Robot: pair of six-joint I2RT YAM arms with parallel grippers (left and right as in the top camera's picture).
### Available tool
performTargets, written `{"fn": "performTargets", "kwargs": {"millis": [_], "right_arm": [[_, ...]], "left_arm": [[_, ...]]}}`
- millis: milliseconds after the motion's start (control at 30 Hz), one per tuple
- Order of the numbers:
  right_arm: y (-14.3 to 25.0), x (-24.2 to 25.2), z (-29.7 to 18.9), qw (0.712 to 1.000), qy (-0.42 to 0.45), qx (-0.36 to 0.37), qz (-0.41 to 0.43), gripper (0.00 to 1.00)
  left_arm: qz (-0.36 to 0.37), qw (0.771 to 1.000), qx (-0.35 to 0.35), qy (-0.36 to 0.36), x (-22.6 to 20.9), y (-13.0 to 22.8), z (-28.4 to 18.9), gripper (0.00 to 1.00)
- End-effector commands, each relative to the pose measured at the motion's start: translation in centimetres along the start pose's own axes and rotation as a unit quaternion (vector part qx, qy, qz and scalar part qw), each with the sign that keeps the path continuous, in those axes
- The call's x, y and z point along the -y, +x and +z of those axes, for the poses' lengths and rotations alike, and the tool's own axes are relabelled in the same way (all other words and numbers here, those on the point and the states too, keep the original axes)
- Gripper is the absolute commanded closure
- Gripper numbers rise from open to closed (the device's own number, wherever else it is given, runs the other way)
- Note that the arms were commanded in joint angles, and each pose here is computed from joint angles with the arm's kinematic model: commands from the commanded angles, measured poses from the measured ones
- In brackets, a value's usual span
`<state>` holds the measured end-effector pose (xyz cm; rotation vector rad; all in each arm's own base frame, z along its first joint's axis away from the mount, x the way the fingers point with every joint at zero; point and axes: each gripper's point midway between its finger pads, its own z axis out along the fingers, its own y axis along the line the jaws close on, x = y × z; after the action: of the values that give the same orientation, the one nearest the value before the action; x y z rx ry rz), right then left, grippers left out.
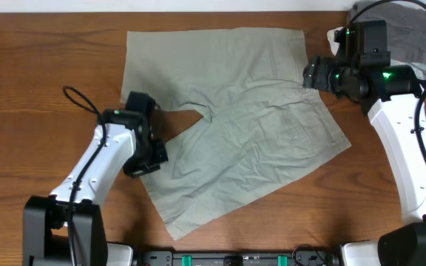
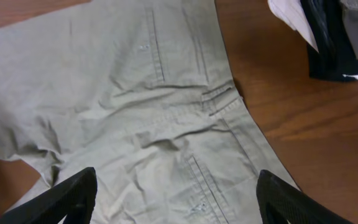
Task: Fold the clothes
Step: 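Drag the left leg hem leftward with the left gripper to flatten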
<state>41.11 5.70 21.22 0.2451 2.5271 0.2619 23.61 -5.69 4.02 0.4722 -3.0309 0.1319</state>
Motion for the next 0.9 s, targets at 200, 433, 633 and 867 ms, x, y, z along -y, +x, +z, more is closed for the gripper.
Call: {"fn": "performTargets", "kwargs": {"millis": [200, 433, 633, 867], "right_arm": [[0.0, -0.8, -0.5, 1.000, -0.020, 0.002, -0.010, 0.21], [0.1, -1.1, -0.5, 1.000, -0.023, 0.000, -0.014, 0.21], [0.2, -1.2, -0.5, 1.000, -0.024, -0.001, -0.014, 0.21], [0.3, -1.4, -0.5, 1.000, -0.026, -0.002, -0.017, 0.21]], "left_arm": [[-0.006, 1.000, 0.015, 0.022, 0.3, -0.4, 3.4, 0.94], [-0.011, 1.000, -0.008, -0.016, -0.9, -0.2, 5.7, 0.94], [-0.025, 0.998, -0.014, -0.061, -3.7, -1.0, 7.0, 0.94], [-0.073, 0.996, 0.033, -0.036, -6.1, -4.6, 6.9, 0.94]]}}
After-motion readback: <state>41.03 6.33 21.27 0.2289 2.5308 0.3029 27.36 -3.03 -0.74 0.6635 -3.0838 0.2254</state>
